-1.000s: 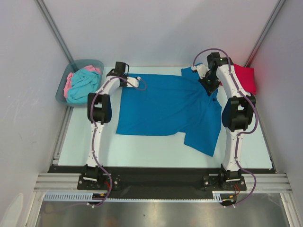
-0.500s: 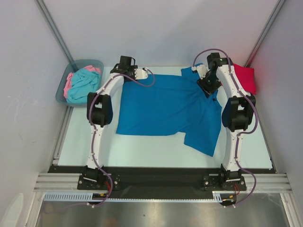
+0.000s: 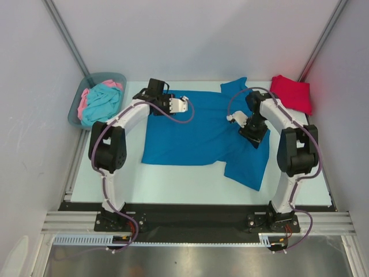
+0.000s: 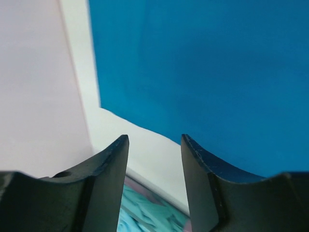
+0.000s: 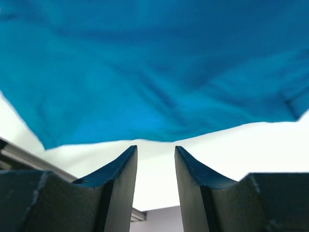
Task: Fold and stack the t-shirts
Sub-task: Fold the tshirt
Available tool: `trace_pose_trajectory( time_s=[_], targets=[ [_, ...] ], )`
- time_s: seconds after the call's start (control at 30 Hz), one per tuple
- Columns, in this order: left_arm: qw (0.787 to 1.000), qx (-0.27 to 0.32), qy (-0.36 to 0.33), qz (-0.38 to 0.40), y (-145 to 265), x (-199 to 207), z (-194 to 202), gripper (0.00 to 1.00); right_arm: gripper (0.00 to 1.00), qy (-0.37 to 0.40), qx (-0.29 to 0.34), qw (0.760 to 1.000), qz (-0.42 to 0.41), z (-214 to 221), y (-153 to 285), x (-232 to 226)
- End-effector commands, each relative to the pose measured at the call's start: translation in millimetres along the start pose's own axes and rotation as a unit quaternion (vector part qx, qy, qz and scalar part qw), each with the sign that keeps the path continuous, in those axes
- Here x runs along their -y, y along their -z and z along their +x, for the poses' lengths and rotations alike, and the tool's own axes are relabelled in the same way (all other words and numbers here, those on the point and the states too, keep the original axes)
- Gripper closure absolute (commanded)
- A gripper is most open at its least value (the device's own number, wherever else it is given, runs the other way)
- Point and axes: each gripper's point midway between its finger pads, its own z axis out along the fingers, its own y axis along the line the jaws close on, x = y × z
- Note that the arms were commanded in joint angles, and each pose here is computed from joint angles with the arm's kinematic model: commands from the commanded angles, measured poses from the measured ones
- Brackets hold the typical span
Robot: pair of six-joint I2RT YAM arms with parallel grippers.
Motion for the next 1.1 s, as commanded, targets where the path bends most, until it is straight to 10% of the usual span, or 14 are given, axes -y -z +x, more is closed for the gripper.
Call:
trace_pose_trajectory(
  time_s=[0.0,1.07],
  targets=[
    [1.000,0.021,-0.001,-0.005,38.0,7.5,-9.2,0.48,0.57,0.084,0.020,0.995,0.049,-5.9,23.0,-9.7],
    [0.993,0.034,-0.107,-0.047,119.2,181.5,24.7,0.49,0.50,0.273,0.013,0.951,0.147,56.0,-16.9,-133.0]
  ],
)
